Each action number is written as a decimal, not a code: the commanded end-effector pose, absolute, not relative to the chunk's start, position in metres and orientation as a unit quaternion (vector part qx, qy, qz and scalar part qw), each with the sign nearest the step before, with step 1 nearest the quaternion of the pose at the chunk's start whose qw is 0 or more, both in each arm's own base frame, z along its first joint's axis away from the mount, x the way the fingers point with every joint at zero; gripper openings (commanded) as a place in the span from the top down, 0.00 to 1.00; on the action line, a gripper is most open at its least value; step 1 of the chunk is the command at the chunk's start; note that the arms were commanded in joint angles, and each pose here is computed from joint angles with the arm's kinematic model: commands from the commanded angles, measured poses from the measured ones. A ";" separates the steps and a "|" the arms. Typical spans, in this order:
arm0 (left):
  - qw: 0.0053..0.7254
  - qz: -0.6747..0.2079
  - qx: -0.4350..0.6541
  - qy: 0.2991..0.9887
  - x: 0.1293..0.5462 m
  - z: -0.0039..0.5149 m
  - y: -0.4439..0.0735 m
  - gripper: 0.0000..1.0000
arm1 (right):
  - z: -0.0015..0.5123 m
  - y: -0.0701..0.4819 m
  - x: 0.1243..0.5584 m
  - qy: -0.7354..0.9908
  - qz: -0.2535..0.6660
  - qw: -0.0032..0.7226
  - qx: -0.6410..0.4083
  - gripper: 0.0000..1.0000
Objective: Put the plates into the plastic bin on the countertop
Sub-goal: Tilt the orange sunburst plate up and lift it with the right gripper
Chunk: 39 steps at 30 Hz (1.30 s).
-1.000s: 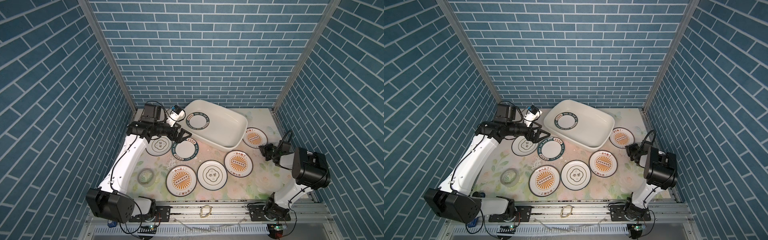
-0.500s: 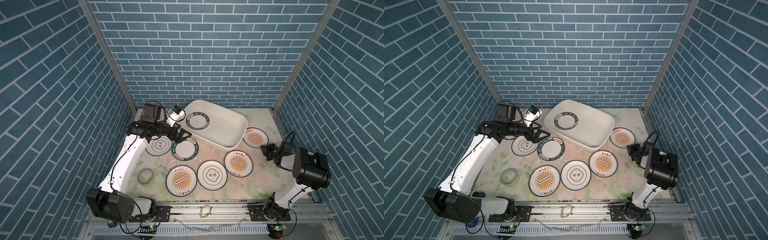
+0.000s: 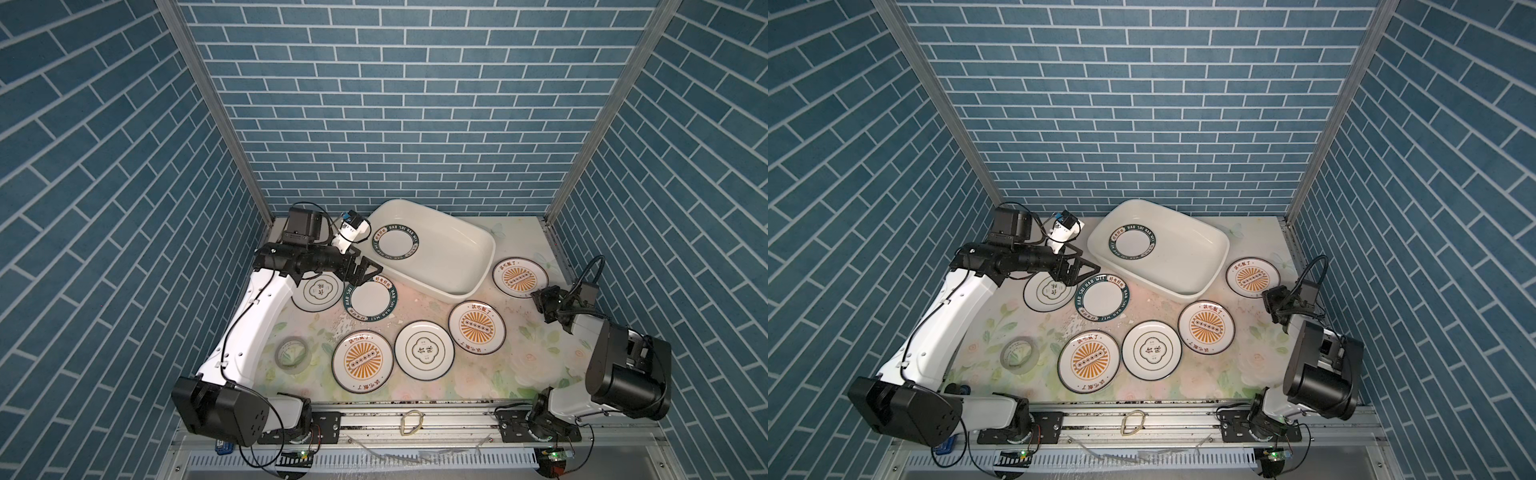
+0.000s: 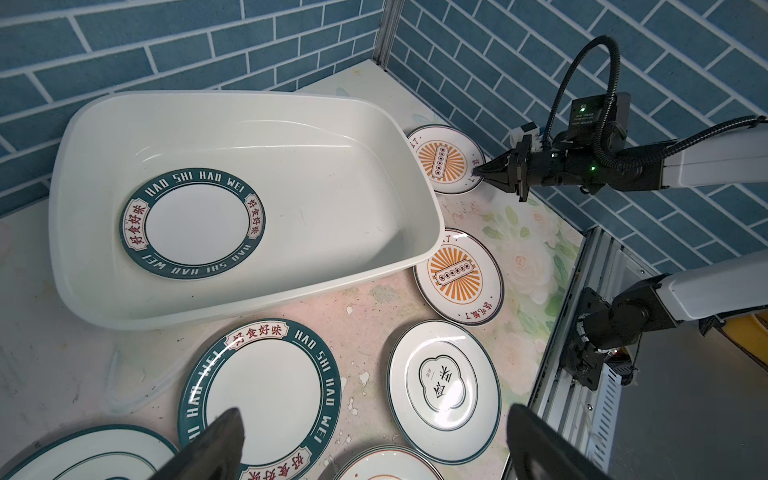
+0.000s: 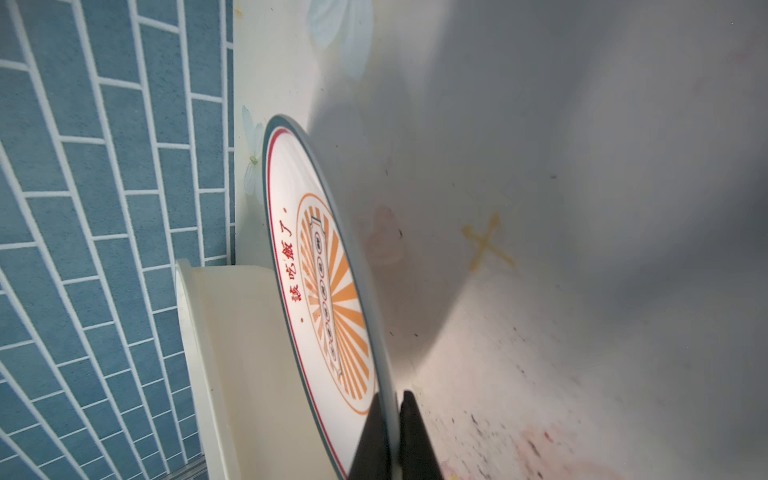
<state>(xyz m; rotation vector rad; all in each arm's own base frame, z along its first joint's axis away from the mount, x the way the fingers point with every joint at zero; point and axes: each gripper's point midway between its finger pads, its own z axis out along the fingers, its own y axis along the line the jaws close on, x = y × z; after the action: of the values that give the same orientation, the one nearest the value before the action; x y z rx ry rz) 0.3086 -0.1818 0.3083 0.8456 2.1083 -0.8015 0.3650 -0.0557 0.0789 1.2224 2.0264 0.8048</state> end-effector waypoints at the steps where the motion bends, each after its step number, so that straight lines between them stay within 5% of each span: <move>1: 0.360 -0.310 0.332 0.815 0.307 0.311 -0.183 0.00 | 0.099 -0.066 0.359 0.790 0.263 0.336 0.441 1.00; 39: 0.379 -0.296 0.333 0.811 0.287 0.322 -0.175 0.00 | 0.192 -0.041 0.283 0.815 0.227 0.388 0.366 1.00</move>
<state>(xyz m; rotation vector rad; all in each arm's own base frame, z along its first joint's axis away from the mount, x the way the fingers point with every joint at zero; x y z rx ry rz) 0.2955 -0.1761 0.3271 0.8409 2.0547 -0.7571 0.2846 -0.0441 0.1767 0.9993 2.0813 0.5770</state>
